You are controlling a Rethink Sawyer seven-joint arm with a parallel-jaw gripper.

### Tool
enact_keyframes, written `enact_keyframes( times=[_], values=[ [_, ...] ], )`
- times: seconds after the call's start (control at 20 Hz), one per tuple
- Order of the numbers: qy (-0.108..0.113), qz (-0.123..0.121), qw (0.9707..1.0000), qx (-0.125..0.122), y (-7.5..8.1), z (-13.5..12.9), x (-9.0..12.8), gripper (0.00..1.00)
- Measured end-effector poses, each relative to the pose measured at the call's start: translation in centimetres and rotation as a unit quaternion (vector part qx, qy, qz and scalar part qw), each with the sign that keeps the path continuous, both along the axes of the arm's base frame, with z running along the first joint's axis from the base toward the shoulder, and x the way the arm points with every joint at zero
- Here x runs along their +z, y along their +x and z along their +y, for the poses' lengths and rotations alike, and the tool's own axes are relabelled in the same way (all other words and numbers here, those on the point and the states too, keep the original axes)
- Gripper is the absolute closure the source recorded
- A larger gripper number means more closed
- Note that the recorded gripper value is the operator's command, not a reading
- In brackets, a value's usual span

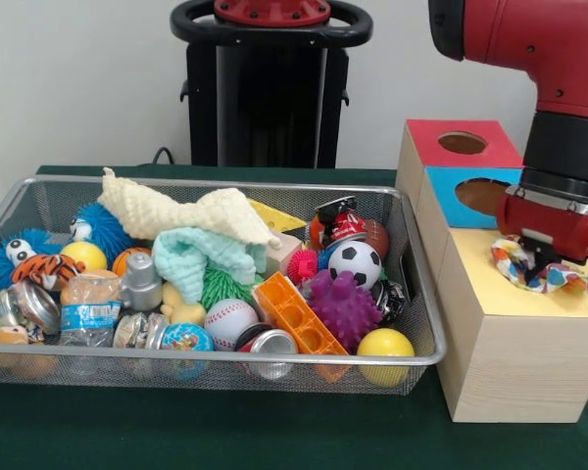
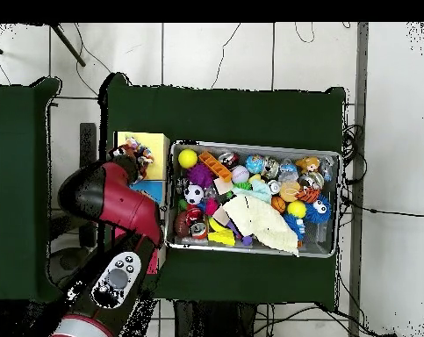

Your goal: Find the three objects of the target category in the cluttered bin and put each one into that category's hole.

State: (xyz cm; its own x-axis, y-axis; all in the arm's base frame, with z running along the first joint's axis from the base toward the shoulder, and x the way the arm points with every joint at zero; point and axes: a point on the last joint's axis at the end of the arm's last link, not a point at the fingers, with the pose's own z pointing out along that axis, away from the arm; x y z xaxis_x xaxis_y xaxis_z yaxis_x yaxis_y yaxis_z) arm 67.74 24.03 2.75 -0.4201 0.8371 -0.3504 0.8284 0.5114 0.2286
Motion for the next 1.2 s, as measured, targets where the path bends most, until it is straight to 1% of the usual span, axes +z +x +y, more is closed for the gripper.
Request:
enact_keyframes(
  times=[0.2, 0.3, 0.35, 0.5, 0.55, 0.95, 1.2],
  values=[
    [-0.009, 0.008, 0.9999, 0.004, -0.1, -0.3, 0.1, 1.00],
    [-0.011, 0.016, 0.9998, 0.005, -0.2, -0.6, 0.4, 1.00],
    [-0.013, 0.026, 0.9995, 0.009, -0.3, -1.0, 0.8, 1.00],
    [-0.016, 0.037, 0.9991, 0.014, -0.4, -1.3, 1.3, 1.00],
    [-0.019, 0.042, 0.9987, 0.020, -0.4, -1.4, 2.0, 0.00],
    [-0.020, 0.045, 0.9983, 0.032, -0.1, -1.5, 3.5, 0.00],
    [-0.023, 0.046, 0.9979, 0.039, -0.2, -1.5, 3.8, 0.00]
  ],
)
